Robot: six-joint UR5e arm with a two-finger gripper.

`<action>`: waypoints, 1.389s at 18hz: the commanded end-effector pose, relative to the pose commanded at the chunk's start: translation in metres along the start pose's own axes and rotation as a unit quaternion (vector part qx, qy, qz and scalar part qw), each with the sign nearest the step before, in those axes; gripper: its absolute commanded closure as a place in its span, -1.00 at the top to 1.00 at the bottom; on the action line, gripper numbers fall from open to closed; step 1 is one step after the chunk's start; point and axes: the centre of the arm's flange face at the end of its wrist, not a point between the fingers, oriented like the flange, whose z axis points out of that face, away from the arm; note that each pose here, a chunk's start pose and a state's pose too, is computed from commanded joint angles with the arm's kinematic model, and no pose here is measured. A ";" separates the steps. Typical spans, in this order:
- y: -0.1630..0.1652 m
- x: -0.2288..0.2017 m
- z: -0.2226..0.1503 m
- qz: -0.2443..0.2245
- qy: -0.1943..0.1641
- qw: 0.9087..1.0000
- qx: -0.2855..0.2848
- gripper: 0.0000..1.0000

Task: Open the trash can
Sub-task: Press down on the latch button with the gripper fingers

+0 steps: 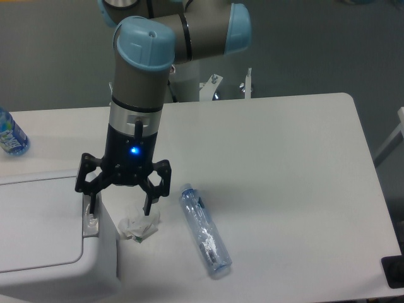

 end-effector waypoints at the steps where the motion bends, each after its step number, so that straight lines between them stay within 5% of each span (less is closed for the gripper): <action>1: 0.000 0.000 0.000 0.000 0.000 1.000 0.000 1.00; 25: -0.001 -0.002 0.004 -0.001 -0.001 1.000 -0.002 1.00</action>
